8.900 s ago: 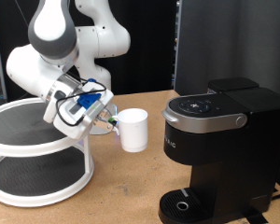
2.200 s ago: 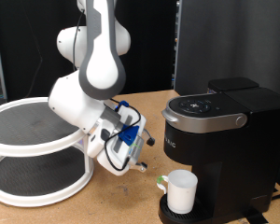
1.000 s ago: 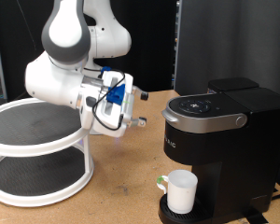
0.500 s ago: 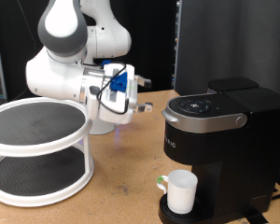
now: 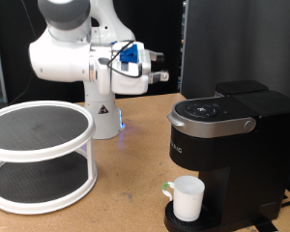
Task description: Make a cup of coffee with the keurig machine
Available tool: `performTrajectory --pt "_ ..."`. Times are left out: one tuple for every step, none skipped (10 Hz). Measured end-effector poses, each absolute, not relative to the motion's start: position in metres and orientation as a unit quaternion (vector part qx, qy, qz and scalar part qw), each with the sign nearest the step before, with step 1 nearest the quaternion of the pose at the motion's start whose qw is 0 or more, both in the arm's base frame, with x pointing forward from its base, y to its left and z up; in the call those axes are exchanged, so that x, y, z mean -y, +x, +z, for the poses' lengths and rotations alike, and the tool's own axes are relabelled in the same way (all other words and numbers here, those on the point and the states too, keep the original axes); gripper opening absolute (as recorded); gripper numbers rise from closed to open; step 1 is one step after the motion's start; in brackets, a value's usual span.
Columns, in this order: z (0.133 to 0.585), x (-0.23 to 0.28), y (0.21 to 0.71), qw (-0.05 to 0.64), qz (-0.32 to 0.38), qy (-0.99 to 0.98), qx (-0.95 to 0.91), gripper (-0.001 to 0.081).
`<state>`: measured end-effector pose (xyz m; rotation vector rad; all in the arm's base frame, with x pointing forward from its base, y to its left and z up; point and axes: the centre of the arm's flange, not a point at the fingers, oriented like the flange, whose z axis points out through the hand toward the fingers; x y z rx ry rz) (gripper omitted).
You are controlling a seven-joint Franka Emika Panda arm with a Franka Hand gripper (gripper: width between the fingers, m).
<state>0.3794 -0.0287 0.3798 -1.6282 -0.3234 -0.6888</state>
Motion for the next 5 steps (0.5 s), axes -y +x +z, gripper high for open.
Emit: performTrajectory --pt "0.394 0.025 0.379 0.622 -0.300 -0.708 0.146 0.0807" --pt "0.406 0.021 0.378 0.617 -0.301 -0.710 0.154 0.0807" --pt "0.417 0.017 0.377 0.612 -0.304 -0.712 0.160 0.0807" --pt "0.425 0.015 0.375 0.612 -0.300 -0.715 0.158 0.0807" --pt "0.431 0.013 0.374 0.616 -0.288 -0.719 0.145 0.0807"
